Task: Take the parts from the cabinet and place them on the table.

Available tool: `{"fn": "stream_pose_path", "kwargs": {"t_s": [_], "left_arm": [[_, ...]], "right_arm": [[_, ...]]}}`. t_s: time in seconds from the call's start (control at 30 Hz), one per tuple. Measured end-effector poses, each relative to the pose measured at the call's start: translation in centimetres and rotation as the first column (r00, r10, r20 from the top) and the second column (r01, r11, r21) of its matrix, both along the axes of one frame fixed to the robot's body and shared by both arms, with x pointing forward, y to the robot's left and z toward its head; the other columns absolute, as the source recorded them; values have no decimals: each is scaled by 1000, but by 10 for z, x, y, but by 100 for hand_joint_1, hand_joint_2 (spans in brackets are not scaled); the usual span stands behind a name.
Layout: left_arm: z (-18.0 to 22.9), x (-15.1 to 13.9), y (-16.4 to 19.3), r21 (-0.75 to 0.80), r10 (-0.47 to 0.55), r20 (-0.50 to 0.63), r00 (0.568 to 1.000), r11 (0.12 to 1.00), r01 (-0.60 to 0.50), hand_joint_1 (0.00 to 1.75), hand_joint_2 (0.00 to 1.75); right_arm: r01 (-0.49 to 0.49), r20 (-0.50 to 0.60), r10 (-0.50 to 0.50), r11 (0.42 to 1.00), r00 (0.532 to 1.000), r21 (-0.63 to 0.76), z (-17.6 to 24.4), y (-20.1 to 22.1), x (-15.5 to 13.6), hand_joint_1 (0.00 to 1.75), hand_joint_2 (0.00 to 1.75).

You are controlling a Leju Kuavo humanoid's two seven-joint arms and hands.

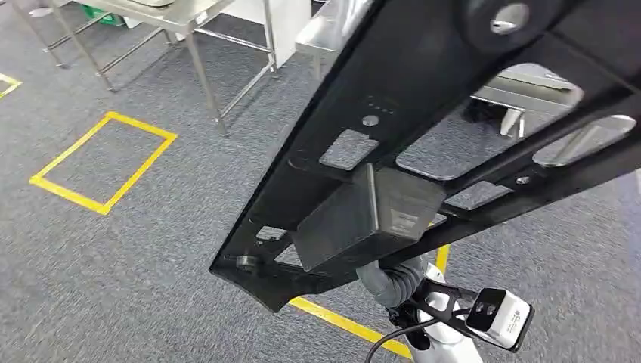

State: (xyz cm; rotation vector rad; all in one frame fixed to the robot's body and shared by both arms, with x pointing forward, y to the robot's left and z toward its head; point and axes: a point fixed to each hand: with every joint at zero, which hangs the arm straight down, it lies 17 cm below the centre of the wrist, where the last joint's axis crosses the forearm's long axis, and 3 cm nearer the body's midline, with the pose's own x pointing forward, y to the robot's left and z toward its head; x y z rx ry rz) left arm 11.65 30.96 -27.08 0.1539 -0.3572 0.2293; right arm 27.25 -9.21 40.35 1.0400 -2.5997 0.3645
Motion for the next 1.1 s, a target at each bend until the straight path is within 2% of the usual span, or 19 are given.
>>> {"fn": "stream_pose_path", "kwargs": {"t_s": [0.83,1.1], "left_arm": [[2,10,5,14,6,18,1000,1000,-6,0,175],[1,3,5,13,7,7,1000,1000,-7,0,175]], "right_arm": [[16,-6,-16,1000,1000,6,0,-4,3,161,175],[8,-5,-8,1000,1000,3,0,-2,2,161,175]]}}
